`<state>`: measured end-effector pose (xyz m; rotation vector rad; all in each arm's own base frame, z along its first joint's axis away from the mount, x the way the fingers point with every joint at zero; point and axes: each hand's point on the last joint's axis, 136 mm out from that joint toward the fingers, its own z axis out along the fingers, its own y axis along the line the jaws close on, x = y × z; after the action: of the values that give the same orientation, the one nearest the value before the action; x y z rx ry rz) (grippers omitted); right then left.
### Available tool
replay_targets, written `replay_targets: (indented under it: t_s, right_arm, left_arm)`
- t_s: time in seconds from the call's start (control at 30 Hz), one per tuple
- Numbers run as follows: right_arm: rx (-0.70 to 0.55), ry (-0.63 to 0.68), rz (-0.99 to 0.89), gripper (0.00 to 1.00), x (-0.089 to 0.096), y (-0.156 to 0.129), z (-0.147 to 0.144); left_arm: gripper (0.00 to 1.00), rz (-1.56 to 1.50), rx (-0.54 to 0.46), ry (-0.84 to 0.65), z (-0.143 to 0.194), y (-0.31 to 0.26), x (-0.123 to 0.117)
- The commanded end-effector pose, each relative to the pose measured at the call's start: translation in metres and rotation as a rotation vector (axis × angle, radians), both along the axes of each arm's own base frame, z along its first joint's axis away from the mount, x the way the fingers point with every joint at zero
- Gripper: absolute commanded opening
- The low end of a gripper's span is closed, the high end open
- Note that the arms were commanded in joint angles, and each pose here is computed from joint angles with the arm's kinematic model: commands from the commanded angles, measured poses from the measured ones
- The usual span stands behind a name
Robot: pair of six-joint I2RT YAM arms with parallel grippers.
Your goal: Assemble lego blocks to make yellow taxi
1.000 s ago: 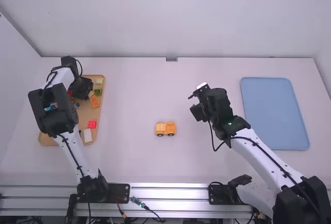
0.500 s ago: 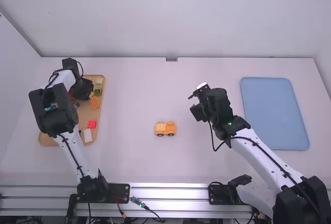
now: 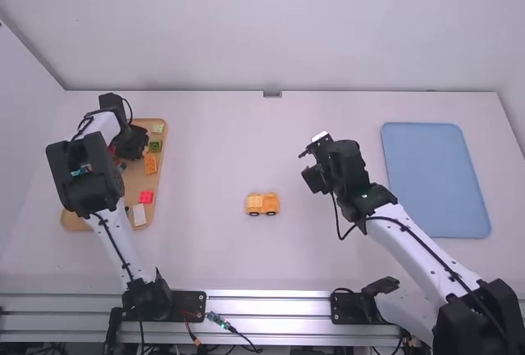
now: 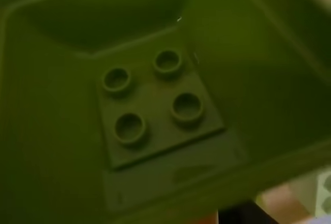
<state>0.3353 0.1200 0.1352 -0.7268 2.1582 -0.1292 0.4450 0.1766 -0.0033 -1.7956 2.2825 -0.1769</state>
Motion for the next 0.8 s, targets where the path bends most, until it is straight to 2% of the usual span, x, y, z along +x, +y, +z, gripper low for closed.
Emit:
replay_targets:
  t_s: [0.0, 0.03, 0.07, 0.1, 0.17, 0.47, 0.5, 0.63, 0.77]
  right_arm:
    - [0.003, 0.007, -0.001, 0.99, -0.0005, 0.0008, -0.0023]
    - [0.003, 0.007, -0.002, 1.00, -0.0004, 0.0005, -0.0023]
    - [0.003, 0.007, -0.002, 1.00, -0.0004, 0.0005, -0.0023]
    - [0.003, 0.007, -0.003, 0.99, -0.0002, 0.0000, -0.0022]
    - [0.003, 0.007, -0.003, 0.99, -0.0003, 0.0001, -0.0023]
    - [0.003, 0.007, -0.003, 0.99, -0.0003, 0.0001, -0.0023]
    - [0.003, 0.007, -0.001, 0.99, -0.0004, 0.0006, -0.0023]
    - [0.003, 0.007, -0.003, 0.99, -0.0003, 0.0002, -0.0023]
    - [0.003, 0.007, -0.003, 0.99, -0.0003, 0.0002, -0.0023]
  left_arm:
    - [0.36, -0.010, -0.031, 0.009, -0.0052, -0.0073, -0.0018]
    - [0.46, -0.010, -0.030, 0.012, -0.0052, -0.0078, -0.0022]
    - [0.46, -0.010, -0.030, 0.012, -0.0052, -0.0078, -0.0022]
    - [0.55, -0.011, -0.030, 0.012, -0.0052, -0.0078, -0.0022]
    - [0.55, -0.010, -0.031, 0.012, -0.0052, -0.0078, -0.0023]
    - [0.37, -0.013, -0.042, 0.007, -0.0052, -0.0096, -0.0016]
    - [0.30, -0.014, -0.043, 0.007, -0.0050, -0.0100, -0.0015]
    - [0.31, -0.013, -0.042, 0.012, -0.0053, -0.0099, -0.0024]
    - [0.25, -0.012, -0.042, 0.012, -0.0054, -0.0098, -0.0025]
